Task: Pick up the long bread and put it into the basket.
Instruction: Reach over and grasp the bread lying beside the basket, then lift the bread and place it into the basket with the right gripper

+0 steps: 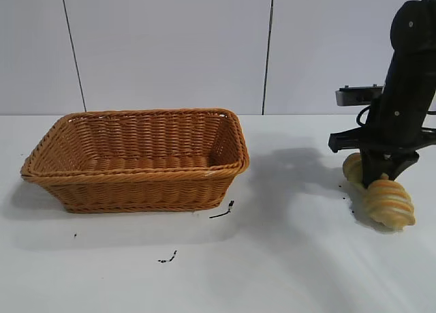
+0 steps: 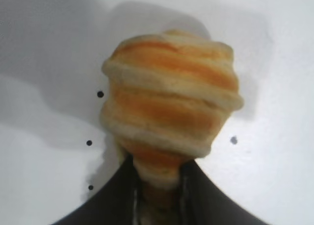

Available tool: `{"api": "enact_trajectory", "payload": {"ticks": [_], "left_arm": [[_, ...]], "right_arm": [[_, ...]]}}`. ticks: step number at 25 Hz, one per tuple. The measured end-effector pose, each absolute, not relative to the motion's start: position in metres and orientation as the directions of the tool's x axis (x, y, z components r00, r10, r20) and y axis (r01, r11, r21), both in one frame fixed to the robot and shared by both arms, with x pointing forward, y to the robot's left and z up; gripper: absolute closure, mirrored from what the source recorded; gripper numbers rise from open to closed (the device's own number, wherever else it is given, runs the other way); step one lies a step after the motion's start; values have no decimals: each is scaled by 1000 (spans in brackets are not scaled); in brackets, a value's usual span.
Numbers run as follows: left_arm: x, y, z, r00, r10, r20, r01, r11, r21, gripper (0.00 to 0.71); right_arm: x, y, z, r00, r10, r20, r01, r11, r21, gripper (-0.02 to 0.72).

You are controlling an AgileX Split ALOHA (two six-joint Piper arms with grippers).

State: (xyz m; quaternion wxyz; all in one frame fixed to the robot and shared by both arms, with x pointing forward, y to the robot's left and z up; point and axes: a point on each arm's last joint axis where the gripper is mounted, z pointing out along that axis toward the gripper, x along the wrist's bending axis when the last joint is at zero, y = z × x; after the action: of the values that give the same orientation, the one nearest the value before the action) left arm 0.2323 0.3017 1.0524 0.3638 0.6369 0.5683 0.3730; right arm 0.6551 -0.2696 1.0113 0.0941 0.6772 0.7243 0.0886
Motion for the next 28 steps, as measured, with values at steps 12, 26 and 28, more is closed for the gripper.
{"api": "enact_trajectory", "payload": {"ticks": [12,26,28], "left_arm": [[232,302,1052,76,995,62,453,-90,887,14],[232,302,1052,76,995,62,453,-90,887,14],[232,302,1052,76,995,62,453,-90,887,14]], "right_arm": [[668,-212,1093,-368,922,-121,836,385,392,610],[661,-36,1049,-861,318,-396,163,911,378,610],[656,-17,1047,-860,277,-430,93,911,402,610]]}}
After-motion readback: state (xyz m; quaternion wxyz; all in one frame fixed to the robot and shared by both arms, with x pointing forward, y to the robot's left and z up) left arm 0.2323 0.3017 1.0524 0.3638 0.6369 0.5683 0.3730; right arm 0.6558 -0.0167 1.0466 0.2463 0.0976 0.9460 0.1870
